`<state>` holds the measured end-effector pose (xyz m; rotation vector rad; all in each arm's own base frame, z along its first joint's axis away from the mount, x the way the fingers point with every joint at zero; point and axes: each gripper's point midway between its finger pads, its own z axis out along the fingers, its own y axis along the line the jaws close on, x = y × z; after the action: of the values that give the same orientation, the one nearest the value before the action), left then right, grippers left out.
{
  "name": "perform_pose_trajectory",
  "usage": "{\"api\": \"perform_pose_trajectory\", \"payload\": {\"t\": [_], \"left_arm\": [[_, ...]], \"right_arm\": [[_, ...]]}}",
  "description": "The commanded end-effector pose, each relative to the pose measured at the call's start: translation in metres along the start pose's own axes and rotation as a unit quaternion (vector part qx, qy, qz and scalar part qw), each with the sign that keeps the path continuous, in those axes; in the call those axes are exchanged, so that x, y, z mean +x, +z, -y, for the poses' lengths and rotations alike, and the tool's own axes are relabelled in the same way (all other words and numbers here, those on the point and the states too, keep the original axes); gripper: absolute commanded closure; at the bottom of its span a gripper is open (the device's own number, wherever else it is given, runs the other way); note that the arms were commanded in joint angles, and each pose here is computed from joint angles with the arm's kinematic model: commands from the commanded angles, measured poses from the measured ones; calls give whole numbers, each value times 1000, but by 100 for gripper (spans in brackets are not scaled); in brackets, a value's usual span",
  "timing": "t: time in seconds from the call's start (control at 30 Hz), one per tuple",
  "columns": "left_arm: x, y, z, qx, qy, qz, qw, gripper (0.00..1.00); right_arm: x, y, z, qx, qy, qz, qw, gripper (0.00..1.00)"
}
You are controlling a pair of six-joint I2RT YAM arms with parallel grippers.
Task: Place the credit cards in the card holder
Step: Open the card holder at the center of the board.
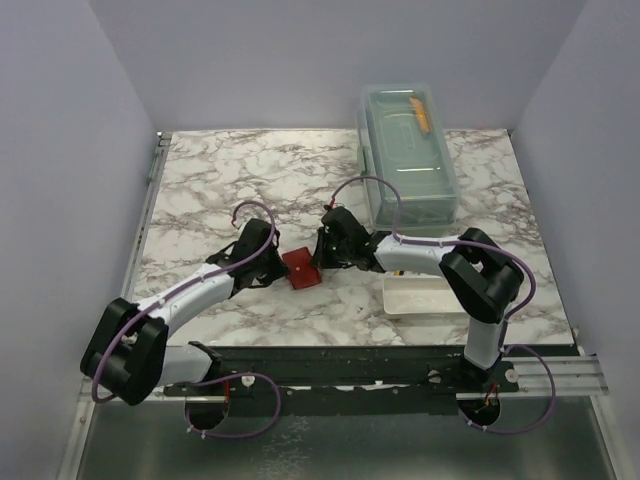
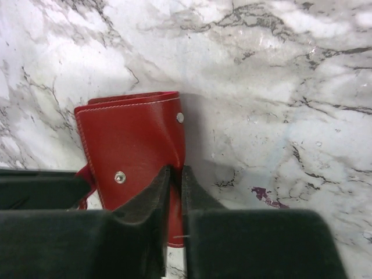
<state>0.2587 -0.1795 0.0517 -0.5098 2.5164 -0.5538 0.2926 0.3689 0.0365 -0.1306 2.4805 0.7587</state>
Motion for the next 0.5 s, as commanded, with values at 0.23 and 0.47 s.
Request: {"api": "perform_pose_trajectory", "payload": {"t": [0.23, 0.47], "left_arm": [[-9, -52, 61, 166, 12, -2, 986, 100], [-8, -49, 59, 162, 16, -5, 987, 100]], "right_arm": [[-7, -60, -9, -18, -206, -42, 977, 28], [-4, -67, -12, -31, -176, -28, 984, 22]]}}
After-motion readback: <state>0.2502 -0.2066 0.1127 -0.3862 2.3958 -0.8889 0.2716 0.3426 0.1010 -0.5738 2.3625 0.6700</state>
